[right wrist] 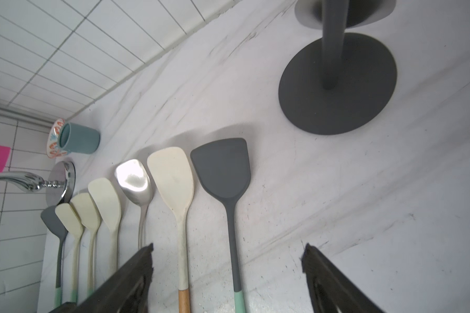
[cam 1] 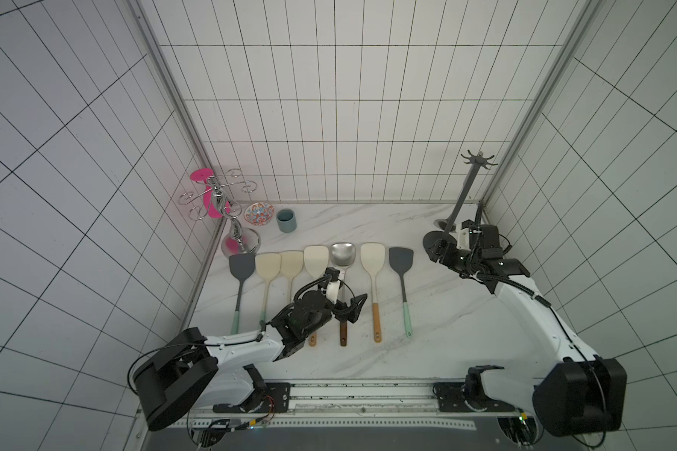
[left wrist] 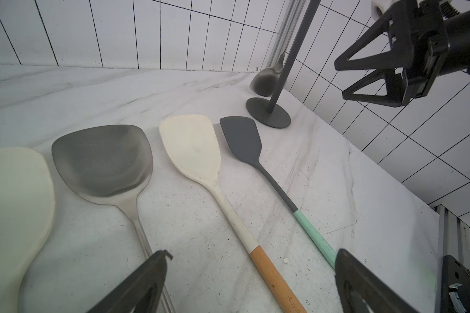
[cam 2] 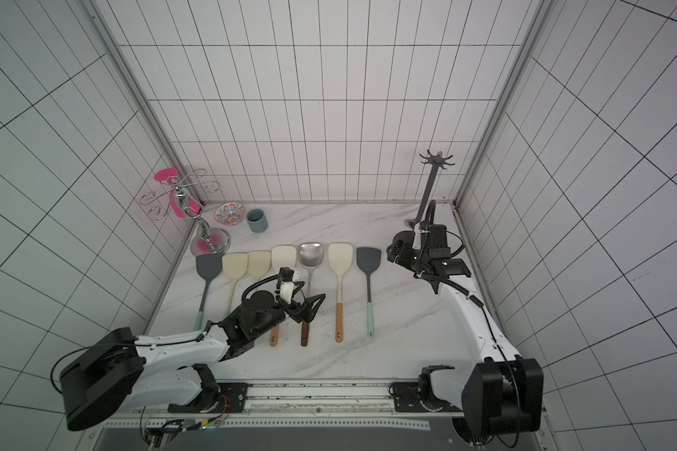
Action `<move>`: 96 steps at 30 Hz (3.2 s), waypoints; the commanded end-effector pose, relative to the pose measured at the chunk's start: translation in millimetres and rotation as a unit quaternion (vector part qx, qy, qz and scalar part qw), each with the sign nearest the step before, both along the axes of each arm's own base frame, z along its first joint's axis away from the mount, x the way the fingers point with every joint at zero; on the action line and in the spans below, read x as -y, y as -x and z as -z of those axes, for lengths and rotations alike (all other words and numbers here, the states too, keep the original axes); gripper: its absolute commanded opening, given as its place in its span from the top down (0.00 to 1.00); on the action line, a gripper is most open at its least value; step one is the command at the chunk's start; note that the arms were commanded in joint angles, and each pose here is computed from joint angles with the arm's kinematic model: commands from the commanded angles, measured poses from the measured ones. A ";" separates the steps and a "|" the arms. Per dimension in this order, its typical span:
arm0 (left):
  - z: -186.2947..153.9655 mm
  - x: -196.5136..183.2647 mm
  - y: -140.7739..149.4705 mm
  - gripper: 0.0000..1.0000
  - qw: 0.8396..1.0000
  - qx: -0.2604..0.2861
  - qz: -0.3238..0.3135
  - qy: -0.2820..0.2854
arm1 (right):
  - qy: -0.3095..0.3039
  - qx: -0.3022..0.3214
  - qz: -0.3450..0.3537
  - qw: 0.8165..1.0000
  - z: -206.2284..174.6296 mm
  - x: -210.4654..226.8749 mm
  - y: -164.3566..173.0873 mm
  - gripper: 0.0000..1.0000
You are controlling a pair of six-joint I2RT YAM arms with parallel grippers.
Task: Take the spatula off the kitchen utensil rack
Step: Adjust the rack at the center of the board, then take off the spatula from the rack.
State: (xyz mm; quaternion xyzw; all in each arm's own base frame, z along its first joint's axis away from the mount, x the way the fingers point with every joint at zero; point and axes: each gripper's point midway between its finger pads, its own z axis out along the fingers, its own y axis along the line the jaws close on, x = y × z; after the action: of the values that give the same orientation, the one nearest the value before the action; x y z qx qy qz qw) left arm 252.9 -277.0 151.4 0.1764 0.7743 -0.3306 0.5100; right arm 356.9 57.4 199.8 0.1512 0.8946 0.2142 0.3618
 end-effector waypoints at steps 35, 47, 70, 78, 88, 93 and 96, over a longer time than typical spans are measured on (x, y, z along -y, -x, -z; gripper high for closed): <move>-33.9 -6.0 -4.5 0.03 0.999 0.041 -0.017 0.019 | -0.248 0.060 0.173 0.951 76.7 120.8 -193.9 0.74; -35.6 -8.1 -3.7 0.02 0.999 0.044 -0.020 0.020 | -0.260 0.050 0.154 0.952 89.0 69.3 -210.4 0.75; -36.8 -8.1 -2.1 0.03 0.999 0.039 -0.018 0.031 | -0.177 0.061 0.075 0.979 48.6 29.5 -169.4 0.65; -27.5 -0.3 -2.2 0.03 0.999 0.020 -0.007 0.035 | -0.068 0.084 0.039 0.993 1.4 36.2 -125.9 0.49; -13.9 14.0 -5.2 0.03 1.000 -0.010 0.012 0.024 | 0.044 0.180 0.031 0.982 -72.4 60.5 -114.0 0.30; -9.2 15.5 -8.7 0.03 1.000 -0.016 0.011 0.014 | 0.062 0.228 0.030 0.971 -97.6 70.9 -130.5 0.14; -9.5 11.2 -11.9 0.03 1.000 -0.014 0.003 0.010 | 0.078 0.252 0.020 0.964 -105.8 71.7 -145.1 0.14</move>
State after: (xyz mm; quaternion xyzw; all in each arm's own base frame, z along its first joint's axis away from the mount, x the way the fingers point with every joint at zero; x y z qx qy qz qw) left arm 258.6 -287.2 151.7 0.1740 0.7816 -0.3404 0.4929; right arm 482.3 -7.3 269.4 0.1159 0.8117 0.1912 0.5395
